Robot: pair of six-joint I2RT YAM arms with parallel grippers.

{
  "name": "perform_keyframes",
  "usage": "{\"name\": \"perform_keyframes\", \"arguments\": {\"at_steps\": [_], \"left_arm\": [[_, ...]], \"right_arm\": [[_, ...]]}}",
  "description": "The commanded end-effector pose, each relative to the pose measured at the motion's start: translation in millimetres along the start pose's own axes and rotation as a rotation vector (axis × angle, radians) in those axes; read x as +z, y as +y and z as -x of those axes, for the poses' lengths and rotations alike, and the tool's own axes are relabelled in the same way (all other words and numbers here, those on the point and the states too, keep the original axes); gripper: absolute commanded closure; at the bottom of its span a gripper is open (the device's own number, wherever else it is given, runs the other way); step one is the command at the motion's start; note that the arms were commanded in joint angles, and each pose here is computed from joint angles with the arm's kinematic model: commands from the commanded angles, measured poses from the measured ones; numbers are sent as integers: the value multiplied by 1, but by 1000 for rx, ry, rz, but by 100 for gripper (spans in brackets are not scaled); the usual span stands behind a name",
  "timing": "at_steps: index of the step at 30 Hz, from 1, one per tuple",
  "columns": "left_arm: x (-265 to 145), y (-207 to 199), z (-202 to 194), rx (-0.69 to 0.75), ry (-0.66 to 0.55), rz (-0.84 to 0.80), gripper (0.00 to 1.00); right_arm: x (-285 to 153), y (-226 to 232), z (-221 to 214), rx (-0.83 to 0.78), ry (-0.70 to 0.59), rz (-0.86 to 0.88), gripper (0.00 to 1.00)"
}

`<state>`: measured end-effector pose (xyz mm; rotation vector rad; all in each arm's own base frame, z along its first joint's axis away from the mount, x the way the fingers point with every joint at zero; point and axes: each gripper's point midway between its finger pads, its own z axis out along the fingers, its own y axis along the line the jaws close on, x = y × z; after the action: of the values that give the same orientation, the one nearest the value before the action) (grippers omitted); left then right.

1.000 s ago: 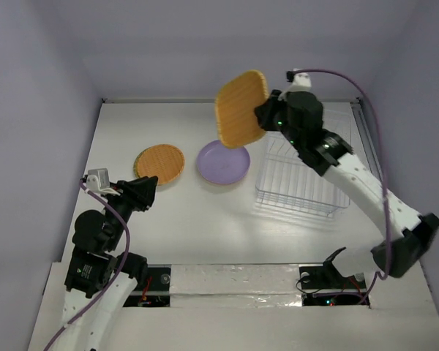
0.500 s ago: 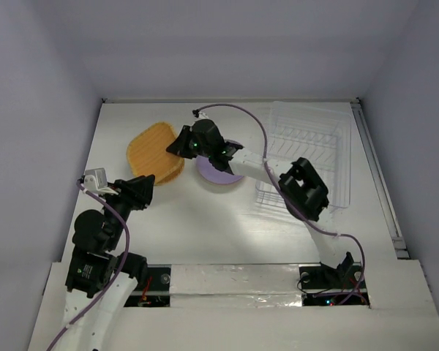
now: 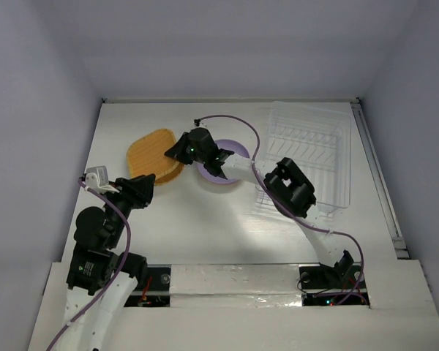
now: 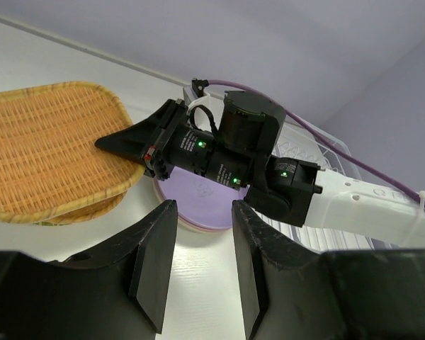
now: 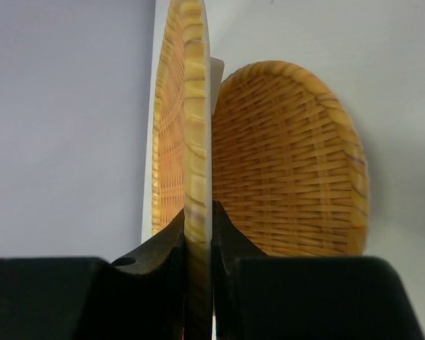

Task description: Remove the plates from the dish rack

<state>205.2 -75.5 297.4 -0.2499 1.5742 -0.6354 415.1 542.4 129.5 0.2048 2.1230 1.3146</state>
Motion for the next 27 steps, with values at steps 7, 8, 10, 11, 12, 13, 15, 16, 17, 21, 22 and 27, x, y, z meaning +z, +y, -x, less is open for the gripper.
{"name": "perform_keyframes", "arguments": {"at_steps": [7,8,10,11,12,13,15,16,17,21,22,27], "left_arm": [[4,-7,10,-2,-31,-24,66],[4,-7,10,-2,-31,-24,66],[4,-7,10,-2,-31,-24,66],[4,-7,10,0,-29,-24,66],[4,-7,10,-3,-30,-22,66],[4,-7,10,-2,-30,-22,66],[4,-7,11,-3,-31,-21,66],[4,-7,11,-3,-32,-22,66],[4,-7,11,-3,-32,-22,66],[4,-7,11,-3,-33,-24,66],[3,-8,12,-3,-35,-26,66],[3,-7,11,-2,-35,-23,66]], "right_arm": [[-13,37,22,50,-98,110,61],[-12,31,19,45,-90,85,56],[-12,25,17,38,-80,65,46],[-12,20,14,38,-72,44,37],[-13,19,16,28,-74,32,33],[-15,18,15,19,-70,22,22],[-20,13,22,-6,-103,-18,14],[-23,12,24,-15,-108,-31,6],[-26,9,25,-24,-117,-49,5],[-39,1,29,-83,-150,-119,0],[-45,5,33,-86,-161,-121,0],[-56,-7,38,-128,-179,-185,0]]}}
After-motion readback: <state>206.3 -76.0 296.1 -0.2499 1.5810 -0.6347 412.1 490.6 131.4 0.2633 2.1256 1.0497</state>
